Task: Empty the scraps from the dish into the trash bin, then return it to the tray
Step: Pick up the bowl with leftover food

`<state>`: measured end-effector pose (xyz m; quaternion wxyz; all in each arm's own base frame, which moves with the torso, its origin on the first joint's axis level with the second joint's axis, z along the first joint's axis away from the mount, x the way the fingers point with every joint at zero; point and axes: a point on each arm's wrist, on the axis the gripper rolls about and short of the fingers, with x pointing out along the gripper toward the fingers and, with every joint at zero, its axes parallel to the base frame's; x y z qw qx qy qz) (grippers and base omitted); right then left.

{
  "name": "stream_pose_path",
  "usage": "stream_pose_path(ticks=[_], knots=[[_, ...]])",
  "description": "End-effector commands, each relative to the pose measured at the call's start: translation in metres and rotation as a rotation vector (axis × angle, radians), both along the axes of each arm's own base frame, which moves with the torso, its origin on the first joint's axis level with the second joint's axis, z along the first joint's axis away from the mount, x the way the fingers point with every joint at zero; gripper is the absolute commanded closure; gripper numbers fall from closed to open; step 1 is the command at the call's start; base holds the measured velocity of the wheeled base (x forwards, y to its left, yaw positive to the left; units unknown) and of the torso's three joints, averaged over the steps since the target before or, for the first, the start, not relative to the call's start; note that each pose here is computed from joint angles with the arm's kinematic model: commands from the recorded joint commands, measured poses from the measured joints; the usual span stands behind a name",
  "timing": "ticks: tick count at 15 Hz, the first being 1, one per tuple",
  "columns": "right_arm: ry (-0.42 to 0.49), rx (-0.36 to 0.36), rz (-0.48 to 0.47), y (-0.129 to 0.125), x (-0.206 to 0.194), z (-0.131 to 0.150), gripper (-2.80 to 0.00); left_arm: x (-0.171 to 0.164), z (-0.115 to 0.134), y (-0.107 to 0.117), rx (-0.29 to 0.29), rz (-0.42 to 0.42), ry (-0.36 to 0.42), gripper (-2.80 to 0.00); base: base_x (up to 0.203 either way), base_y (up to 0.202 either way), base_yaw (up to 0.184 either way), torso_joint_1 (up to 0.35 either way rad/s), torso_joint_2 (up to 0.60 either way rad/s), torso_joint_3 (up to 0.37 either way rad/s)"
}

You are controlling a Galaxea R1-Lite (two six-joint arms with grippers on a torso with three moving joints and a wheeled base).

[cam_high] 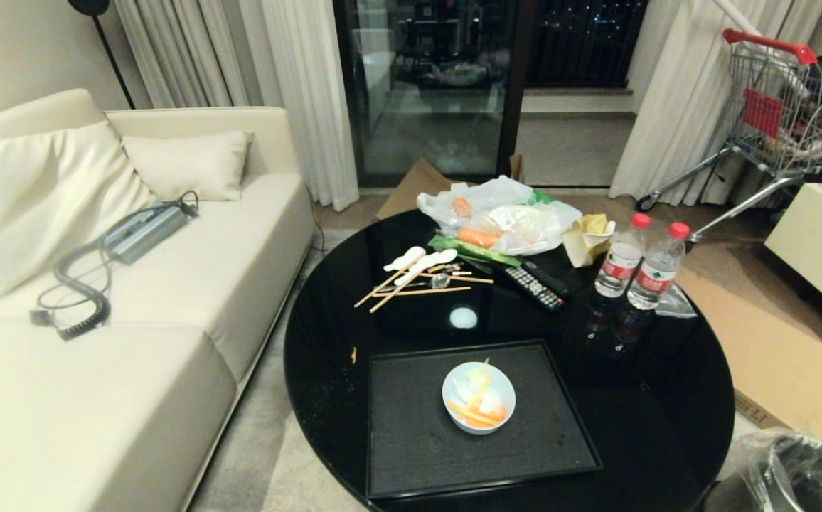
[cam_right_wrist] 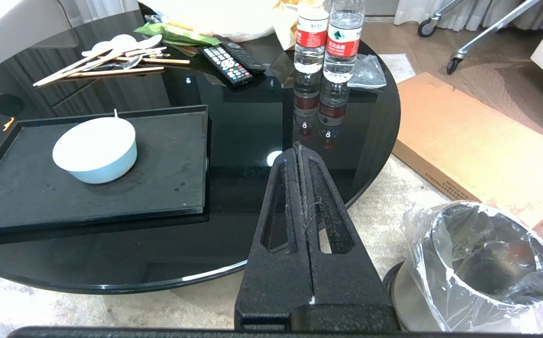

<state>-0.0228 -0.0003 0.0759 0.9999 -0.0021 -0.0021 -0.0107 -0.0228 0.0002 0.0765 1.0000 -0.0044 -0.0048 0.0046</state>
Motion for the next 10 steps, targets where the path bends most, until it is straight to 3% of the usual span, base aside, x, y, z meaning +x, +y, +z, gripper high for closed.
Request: stream_pose_path(ticks=[1, 10], knots=[[0.0, 0.0, 0.0, 0.0, 0.0, 0.0, 0.0, 0.0, 0.0001, 0.0, 0.0, 0.0, -0.001, 0.0, 0.0, 0.0, 0.0, 0.0, 0.0, 0.0], [0.0, 0.0, 0.0, 0.0, 0.0, 0.0, 0.0, 0.0, 0.0001, 0.0, 0.0, 0.0, -0.001, 0.0, 0.0, 0.0, 0.0, 0.0, 0.0, 0.0]])
